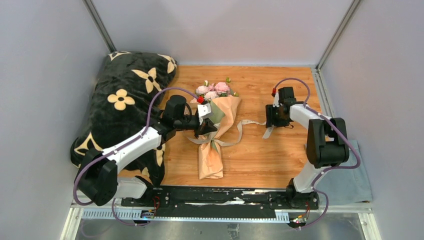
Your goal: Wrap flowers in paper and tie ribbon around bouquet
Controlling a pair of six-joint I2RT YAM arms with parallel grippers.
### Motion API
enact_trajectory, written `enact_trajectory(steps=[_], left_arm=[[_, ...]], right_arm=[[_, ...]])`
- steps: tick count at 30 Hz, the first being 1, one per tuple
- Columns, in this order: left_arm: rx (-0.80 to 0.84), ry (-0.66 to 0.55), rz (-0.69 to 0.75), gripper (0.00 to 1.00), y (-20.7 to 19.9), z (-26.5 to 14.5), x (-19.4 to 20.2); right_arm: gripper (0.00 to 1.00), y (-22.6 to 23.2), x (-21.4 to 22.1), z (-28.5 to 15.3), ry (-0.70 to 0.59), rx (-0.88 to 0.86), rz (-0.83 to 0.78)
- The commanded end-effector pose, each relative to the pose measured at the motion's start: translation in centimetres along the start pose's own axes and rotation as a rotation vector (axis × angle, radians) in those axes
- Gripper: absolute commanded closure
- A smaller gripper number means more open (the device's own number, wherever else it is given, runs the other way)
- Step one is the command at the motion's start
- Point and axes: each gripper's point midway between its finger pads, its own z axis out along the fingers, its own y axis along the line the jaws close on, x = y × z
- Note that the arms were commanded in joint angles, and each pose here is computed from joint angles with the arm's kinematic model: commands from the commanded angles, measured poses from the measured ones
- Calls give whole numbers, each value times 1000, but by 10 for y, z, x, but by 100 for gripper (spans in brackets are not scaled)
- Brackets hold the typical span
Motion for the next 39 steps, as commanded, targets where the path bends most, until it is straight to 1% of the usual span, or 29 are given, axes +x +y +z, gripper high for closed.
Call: enact_trajectory(steps=[1,7,9,10,13,15,19,23,26,27,29,30,32,34,36,38,39], left_arm=[[-1,-61,-1,100,-7,1,-15],[-5,-60,16,100,-6,2,-12],[-6,-62,27,100,-5,1,-13],[-9,-62,33,100,-4,1,-14],[-12,-63,43,100,-4,0,-14],[-12,-63,46,100,-6,-1,-13],[-8,-65,64,100,-8,-2,-12],[-11,-61,120,100,-8,-4,-8],[-15,-53,166,100,-7,-5,-4],[-11,-53,176,100,-8,-5,-4],[-7,-44,206,100,-8,-5,-1],[-8,-40,219,100,-7,-6,0],[-7,-33,237,100,-7,-6,2],[-2,-28,256,100,-8,-7,3],[4,-24,288,100,-11,-8,3],[12,-16,322,100,-16,-10,5],[22,-13,346,100,-19,-10,6]], right_arm=[[42,3,-2,3,28,-26,31],[43,-3,3,17,49,-1,23],[48,-8,0,21,48,23,13],[55,-10,-3,22,46,30,6],[85,-14,-14,23,30,46,-19],[99,-18,-25,21,6,60,-61],[100,-15,-61,0,-94,56,-116],[100,13,-99,-34,-247,14,-211],[100,62,-121,-74,-348,-70,-316],[100,87,-127,-87,-385,-105,-374],[100,146,-140,-130,-502,-194,-504],[100,179,-145,-152,-567,-260,-565],[100,255,-141,-203,-691,-452,-677],[100,309,-134,-249,-792,-616,-743],[100,348,-126,-278,-851,-729,-785],[100,379,-118,-297,-870,-808,-820],[100,392,-112,-294,-849,-831,-838]])
